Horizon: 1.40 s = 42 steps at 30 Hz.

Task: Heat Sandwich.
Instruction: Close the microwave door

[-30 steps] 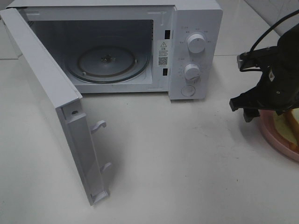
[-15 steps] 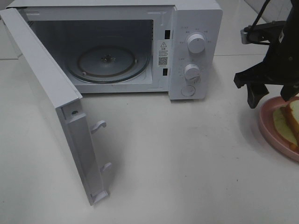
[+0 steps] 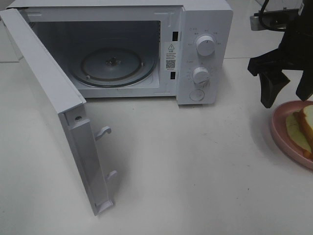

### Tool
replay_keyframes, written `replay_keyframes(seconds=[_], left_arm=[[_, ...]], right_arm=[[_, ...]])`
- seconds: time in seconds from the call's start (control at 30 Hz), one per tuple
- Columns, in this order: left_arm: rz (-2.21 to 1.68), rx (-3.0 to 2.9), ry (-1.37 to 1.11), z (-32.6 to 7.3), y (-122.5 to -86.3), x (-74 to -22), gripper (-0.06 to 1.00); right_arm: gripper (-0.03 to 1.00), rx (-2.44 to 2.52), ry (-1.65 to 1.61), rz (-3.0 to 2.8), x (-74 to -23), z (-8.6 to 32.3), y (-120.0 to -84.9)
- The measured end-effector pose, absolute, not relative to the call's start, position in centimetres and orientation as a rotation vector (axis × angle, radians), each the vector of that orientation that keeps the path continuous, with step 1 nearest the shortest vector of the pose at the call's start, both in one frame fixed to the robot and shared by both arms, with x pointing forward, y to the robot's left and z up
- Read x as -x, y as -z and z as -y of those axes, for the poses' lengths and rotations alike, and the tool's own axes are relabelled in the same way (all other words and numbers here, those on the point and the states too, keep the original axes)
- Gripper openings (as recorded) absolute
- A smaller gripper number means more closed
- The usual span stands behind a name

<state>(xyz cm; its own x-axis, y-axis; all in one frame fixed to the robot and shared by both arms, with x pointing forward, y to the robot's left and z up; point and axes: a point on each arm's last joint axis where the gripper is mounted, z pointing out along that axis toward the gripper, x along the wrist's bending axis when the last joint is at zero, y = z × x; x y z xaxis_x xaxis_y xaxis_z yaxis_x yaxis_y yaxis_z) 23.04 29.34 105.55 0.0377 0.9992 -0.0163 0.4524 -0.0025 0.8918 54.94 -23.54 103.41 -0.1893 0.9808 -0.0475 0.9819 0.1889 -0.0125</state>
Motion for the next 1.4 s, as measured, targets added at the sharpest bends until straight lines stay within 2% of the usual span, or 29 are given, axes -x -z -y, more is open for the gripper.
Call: replay_keyframes(seconds=[0.3,0.43,0.6,0.77,0.87,1.4], left_arm=[[-1.516,-1.558,-0.913,-29.3,-105.5,-23.0,0.8],[-1.516,-1.558,-0.913,-29.3,-105.5,-23.0,0.8],[-1.516,-1.558,-0.913,-29.3,-105.5,-23.0,0.8],[-1.516,-1.558,-0.913,-29.3,-105.5,-23.0,0.8],[-1.516,-1.558,-0.913,-29.3,-105.5,-23.0,0.8],[-1.516,-1.558,-0.913,-29.3,-105.5,-23.0,0.8]], right_arm=[[0.7,-2.19,-0.006,-2.287,-55.3,27.3,-103.7],[0.7,-2.205,-0.071,-2.233,-54.7,28.2,-105.2],[0.7,-2.157,-0.194,-2.185,-51.5,28.2,-108.4],[0.7,-2.132,-0.241,-2.161,-48.6,28.4,-109.5],[0.7,-2.11,-0.283,-2.14,-45.1,28.5,-110.1],[0.7,-2.088,-0.365,-2.081,-34.3,29.0,-107.1]])
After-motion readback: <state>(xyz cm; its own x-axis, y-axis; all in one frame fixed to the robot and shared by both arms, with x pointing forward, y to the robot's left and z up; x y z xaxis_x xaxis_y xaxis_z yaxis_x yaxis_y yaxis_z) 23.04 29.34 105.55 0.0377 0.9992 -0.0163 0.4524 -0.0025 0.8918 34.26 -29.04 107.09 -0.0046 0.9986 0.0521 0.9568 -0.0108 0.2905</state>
